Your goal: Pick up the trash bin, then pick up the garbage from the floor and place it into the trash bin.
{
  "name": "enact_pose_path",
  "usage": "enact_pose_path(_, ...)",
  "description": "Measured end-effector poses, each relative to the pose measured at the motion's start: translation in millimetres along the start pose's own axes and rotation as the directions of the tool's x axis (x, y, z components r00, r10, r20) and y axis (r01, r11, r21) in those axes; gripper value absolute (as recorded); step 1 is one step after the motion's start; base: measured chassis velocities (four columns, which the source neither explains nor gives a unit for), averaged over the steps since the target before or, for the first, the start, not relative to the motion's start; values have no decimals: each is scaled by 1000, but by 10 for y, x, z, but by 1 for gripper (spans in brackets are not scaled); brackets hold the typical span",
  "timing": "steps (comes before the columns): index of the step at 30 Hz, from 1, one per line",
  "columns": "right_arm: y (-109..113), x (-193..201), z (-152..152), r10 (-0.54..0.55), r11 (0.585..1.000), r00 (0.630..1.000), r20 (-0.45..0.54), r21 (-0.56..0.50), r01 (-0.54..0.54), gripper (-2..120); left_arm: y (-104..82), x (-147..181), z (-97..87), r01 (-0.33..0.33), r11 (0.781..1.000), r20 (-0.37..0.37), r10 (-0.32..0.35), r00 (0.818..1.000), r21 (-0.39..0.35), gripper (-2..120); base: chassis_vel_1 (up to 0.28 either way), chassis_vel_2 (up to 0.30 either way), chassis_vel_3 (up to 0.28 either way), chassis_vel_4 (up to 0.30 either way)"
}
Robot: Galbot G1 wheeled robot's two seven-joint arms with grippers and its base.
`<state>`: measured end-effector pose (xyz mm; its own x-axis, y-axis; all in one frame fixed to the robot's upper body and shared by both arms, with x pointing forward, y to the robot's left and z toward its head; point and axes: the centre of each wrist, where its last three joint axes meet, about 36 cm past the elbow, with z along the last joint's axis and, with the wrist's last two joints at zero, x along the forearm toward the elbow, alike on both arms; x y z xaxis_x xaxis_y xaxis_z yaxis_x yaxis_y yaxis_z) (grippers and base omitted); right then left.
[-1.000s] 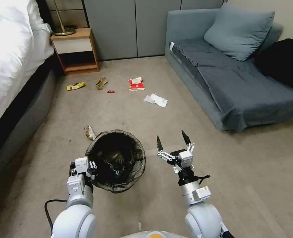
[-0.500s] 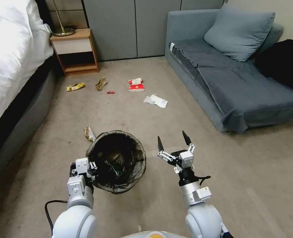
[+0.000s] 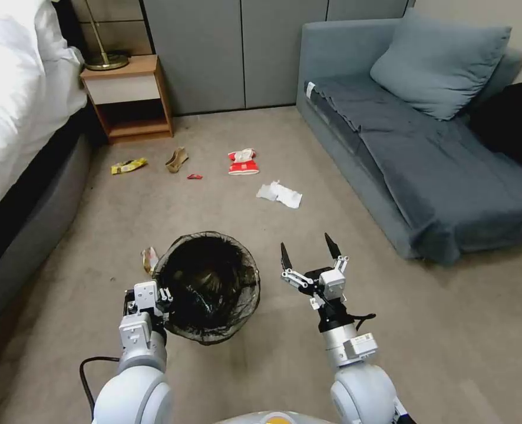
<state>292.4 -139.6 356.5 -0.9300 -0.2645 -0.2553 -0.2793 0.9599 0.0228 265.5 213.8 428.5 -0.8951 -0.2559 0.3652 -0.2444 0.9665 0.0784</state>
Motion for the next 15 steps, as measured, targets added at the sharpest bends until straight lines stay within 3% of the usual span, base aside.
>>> enact_pose_path(15,-5,-11,-3,-1,1000,1000,4,-2,1,100,-4,-7,-7,1,1000,1,-1,1000,3,0,-215,211,215,-218)
